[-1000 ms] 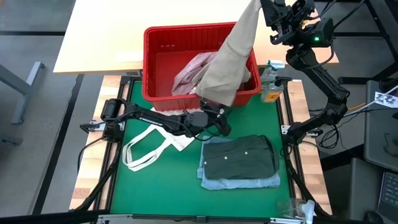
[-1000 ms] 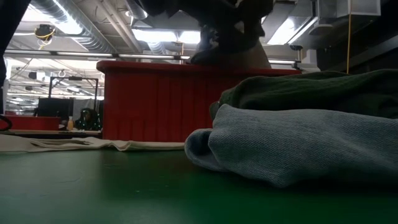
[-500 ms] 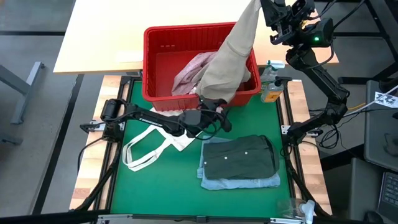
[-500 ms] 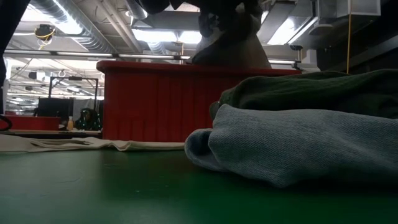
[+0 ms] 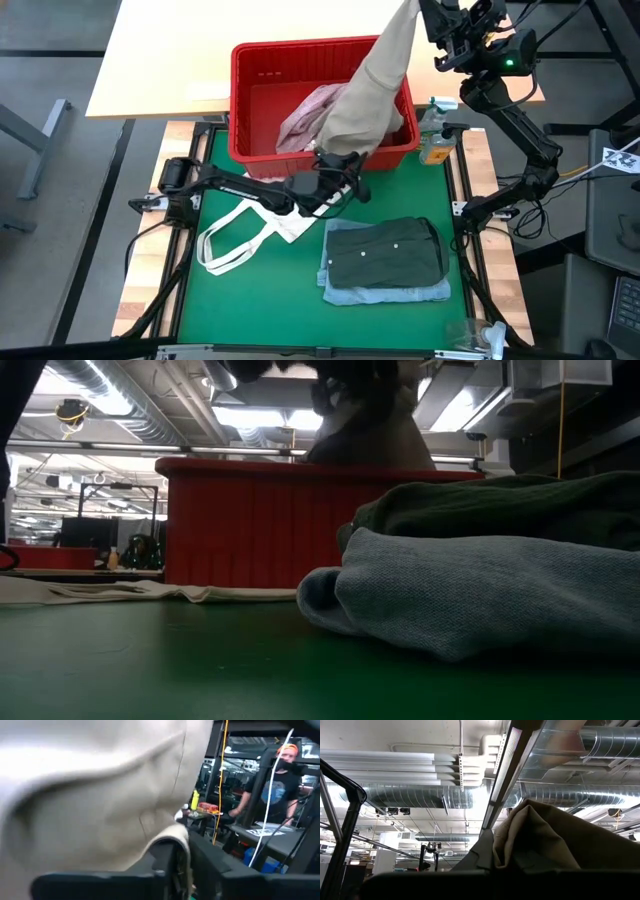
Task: Fold laundry
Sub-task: Fold the gray shorts
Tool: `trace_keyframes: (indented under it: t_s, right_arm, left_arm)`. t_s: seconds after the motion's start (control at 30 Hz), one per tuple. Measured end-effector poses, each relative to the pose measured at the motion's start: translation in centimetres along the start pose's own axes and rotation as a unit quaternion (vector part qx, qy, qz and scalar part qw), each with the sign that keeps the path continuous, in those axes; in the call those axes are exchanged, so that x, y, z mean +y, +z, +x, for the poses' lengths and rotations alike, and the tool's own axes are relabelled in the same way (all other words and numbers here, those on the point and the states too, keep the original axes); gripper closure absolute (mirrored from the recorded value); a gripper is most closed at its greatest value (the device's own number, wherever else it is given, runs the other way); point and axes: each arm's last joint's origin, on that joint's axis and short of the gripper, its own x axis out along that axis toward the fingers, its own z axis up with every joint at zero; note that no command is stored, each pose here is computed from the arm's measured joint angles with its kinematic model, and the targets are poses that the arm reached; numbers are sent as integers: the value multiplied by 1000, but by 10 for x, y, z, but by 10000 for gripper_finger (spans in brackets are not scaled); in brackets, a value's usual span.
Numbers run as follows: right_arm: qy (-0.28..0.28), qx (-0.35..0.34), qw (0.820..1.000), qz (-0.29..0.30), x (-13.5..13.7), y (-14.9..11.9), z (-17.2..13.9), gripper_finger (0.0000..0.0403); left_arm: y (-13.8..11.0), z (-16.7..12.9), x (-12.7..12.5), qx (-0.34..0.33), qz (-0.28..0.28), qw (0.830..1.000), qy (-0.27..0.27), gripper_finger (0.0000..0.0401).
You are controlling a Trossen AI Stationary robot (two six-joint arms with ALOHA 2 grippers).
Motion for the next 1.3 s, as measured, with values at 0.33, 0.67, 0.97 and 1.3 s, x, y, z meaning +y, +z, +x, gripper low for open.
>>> trace_keyframes:
  t_s: [0.33,0.67,0.97,1.3]
  right_arm:
    - [-46,-19,998,-28,-7,20,-11,388]
    - [-176,81,981,0,-30,28,-37,388]
    - [-251,191,946,76,-45,8,-54,388]
    - [-245,360,881,184,-27,-10,-80,388]
  left_arm:
    - [106,-49,8,-47,115,992,28,395]
    - [210,-85,74,-97,132,980,109,398]
    - [241,-98,121,-84,132,977,147,398]
    - [229,-136,127,29,162,980,112,398]
